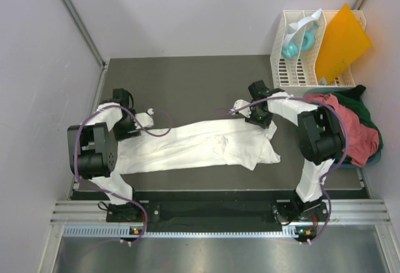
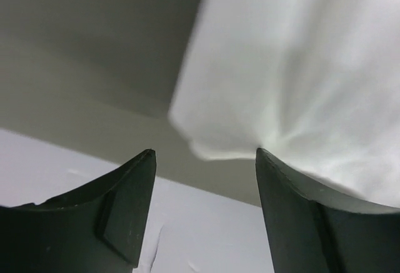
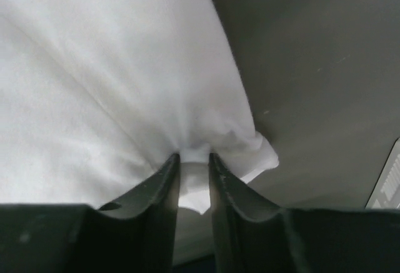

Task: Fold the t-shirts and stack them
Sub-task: Fold the other side of the tshirt into a rectangle

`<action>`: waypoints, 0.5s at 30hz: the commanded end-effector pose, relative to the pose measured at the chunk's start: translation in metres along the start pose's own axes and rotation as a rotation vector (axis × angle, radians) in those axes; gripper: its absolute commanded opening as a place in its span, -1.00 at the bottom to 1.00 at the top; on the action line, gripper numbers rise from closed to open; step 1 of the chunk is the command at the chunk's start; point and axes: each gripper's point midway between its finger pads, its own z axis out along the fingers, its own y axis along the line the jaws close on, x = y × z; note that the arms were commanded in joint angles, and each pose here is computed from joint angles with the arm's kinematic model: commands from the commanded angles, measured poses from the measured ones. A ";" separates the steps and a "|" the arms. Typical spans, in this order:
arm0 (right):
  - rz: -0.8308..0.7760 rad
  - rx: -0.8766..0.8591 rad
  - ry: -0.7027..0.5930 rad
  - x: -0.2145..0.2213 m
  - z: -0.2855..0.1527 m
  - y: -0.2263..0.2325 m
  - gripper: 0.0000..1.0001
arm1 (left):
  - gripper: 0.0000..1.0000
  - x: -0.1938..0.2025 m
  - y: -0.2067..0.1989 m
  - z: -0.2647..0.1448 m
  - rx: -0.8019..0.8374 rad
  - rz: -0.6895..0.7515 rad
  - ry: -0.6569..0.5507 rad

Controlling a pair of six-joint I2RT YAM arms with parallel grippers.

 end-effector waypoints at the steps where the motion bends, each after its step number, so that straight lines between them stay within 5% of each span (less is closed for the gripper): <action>1: -0.005 -0.005 -0.044 -0.003 -0.037 0.003 -0.37 | 0.51 0.004 0.052 -0.042 -0.162 -0.104 -0.069; 5: 0.010 -0.033 -0.145 -0.023 -0.067 0.007 -0.04 | 0.72 0.005 0.054 -0.061 -0.176 -0.091 -0.116; 15: -0.234 -0.095 -0.368 -0.131 -0.103 0.077 0.03 | 0.75 0.002 0.083 -0.103 -0.344 -0.189 -0.196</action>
